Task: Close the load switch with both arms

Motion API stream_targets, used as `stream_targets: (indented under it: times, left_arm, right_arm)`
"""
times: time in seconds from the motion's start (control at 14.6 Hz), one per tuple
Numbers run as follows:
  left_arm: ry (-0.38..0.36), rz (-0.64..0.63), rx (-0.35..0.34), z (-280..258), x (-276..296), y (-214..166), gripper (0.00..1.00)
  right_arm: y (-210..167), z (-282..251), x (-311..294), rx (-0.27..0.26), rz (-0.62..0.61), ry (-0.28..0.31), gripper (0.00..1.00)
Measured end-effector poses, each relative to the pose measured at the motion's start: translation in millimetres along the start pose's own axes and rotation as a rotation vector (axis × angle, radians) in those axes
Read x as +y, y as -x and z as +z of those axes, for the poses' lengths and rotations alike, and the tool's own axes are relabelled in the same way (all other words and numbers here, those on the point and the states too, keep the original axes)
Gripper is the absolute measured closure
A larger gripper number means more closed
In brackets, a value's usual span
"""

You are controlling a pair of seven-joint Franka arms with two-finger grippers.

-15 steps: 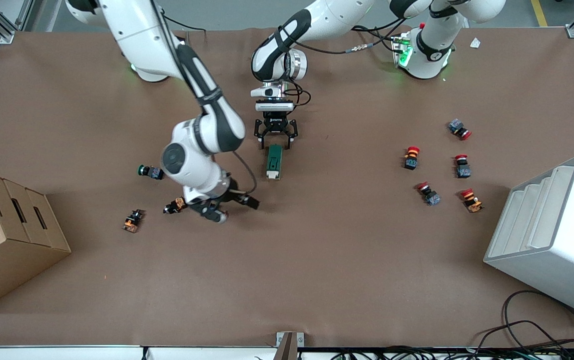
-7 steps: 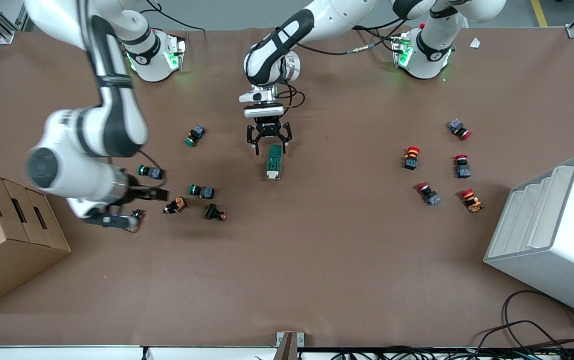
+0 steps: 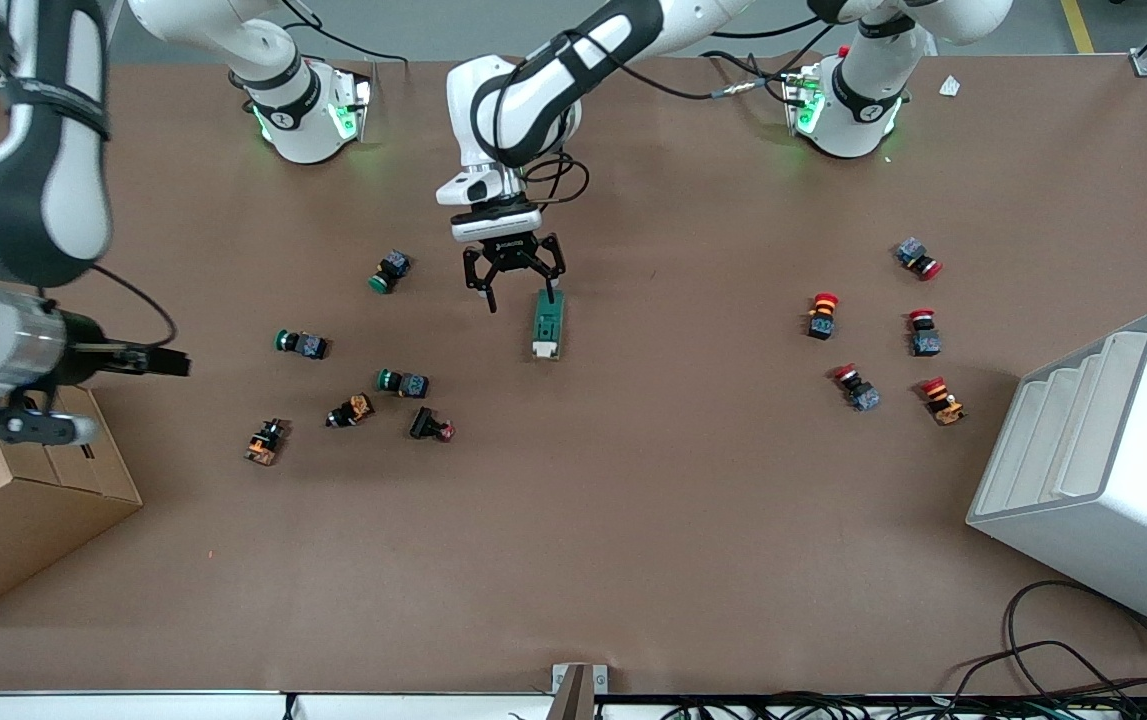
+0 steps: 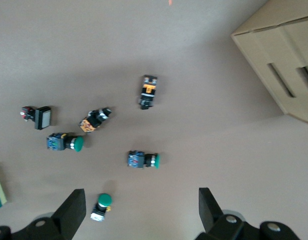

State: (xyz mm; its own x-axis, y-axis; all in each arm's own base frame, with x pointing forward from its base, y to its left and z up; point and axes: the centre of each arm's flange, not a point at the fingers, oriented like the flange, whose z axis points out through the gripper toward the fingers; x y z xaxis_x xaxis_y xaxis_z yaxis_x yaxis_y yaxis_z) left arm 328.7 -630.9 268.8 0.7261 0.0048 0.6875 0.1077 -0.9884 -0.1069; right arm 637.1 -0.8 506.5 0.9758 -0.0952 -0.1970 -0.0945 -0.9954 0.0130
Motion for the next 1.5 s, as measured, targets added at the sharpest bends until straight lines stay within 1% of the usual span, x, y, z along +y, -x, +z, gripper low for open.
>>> stream_targets:
  times: [0.14, 0.27, 0.48, 0.61, 0.82, 1.02, 1.23, 1.43, 1.5]
  left_arm:
    - [-0.010, 0.018, -0.075, -11, -13, -43, 0.00]
    - [-0.001, 0.024, -0.144, -25, -33, -94, 0.00]
    - [0.024, 0.044, -0.217, -38, -64, -154, 0.00]
    - [0.045, 0.006, -0.291, -44, -90, -196, 0.00]
    - [0.022, -0.035, -0.378, -50, -143, -254, 0.00]
    - [0.015, -0.057, -0.479, -47, -211, -314, 0.00]
    - [0.055, -0.013, -0.545, -21, -302, -374, 0.00]
    - [0.088, 0.047, -0.627, -3, -386, -405, 0.00]
    - [0.108, 0.068, -0.642, -4, -408, -412, 0.00]
  right_arm:
    - [7, -12, 6, 0.009, -0.028, 0.008, 0.00]
    - [17, -21, 9, 0.014, -0.045, 0.009, 0.00]
    - [32, -26, 8, 0.015, -0.055, 0.027, 0.00]
    - [44, -30, 5, 0.017, -0.062, 0.033, 0.00]
    - [56, -38, 10, 0.028, -0.055, 0.031, 0.00]
    - [62, -46, 16, 0.040, -0.045, 0.028, 0.00]
    - [65, -49, 16, 0.042, -0.046, 0.028, 0.00]
    - [68, -60, 16, 0.052, -0.047, 0.028, 0.00]
    - [70, -65, 16, 0.058, -0.047, 0.027, 0.00]
